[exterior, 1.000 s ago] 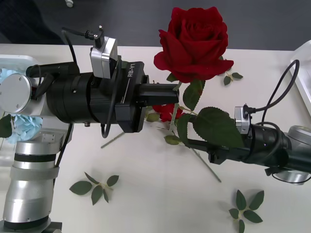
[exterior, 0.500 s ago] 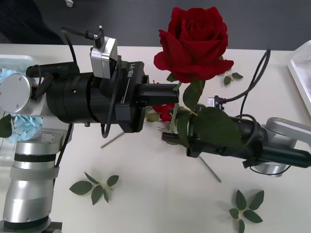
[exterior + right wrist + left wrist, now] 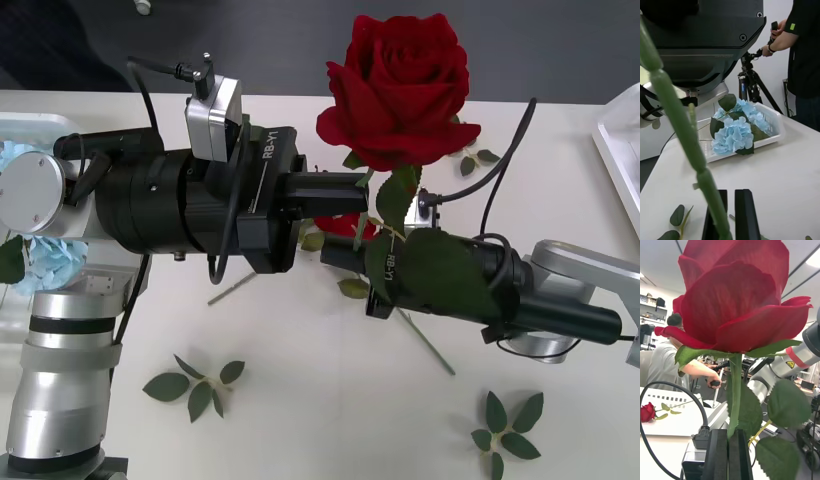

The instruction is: Put the red flowers into the right box and the blue flowers into the left box

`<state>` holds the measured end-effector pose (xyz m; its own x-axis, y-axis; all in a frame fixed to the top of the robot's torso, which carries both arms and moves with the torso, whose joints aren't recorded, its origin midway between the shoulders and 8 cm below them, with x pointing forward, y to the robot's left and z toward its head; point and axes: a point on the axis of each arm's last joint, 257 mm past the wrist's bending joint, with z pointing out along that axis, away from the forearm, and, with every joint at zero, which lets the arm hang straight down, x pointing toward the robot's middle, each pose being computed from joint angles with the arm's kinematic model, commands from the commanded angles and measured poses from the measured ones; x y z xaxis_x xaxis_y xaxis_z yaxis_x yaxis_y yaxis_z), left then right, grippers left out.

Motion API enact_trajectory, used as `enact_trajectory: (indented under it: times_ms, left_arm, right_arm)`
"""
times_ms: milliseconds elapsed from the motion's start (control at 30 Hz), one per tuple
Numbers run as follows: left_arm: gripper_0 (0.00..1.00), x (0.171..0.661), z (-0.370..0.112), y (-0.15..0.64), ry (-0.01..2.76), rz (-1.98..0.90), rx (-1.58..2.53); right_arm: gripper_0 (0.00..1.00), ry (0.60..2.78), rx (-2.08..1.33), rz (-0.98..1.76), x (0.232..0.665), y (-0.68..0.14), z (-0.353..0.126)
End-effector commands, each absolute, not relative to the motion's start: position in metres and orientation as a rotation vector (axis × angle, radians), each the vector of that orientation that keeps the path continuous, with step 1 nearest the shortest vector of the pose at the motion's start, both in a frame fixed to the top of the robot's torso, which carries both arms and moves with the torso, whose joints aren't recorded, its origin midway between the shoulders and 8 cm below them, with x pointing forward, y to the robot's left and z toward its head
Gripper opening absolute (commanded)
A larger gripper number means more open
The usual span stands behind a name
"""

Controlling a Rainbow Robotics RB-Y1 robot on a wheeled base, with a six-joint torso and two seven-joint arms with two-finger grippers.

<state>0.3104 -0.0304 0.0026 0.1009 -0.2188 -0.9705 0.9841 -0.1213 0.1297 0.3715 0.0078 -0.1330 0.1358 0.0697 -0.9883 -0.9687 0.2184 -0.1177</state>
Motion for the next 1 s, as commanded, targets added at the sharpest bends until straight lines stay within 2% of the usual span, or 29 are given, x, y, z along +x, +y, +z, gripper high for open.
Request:
enact_trajectory:
  times_ms: [33,233,267,333,1000]
  left_arm:
    - [0.00,0.305,0.017,-0.035,0.856,-1.316,1.208]
    - [0.00,0.305,0.017,-0.035,0.856,-1.316,1.208]
    - [0.07,0.305,0.017,-0.035,0.856,-1.316,1.208]
    - [1.00,0.305,0.017,-0.035,0.856,-1.316,1.208]
    - [1.00,0.305,0.017,-0.035,0.856,-1.316,1.208]
  right_arm:
    - [0.00,1.144,-1.027,1.042,0.371,0.011,-0.113]
    - [0.00,1.184,-1.010,1.006,0.383,0.004,-0.113]
    - [0.00,1.200,-1.002,0.990,0.388,0.000,-0.112]
    - [0.00,1.221,-0.995,0.969,0.395,-0.005,-0.114]
    - [0.00,1.283,-0.983,0.928,0.401,-0.043,-0.120]
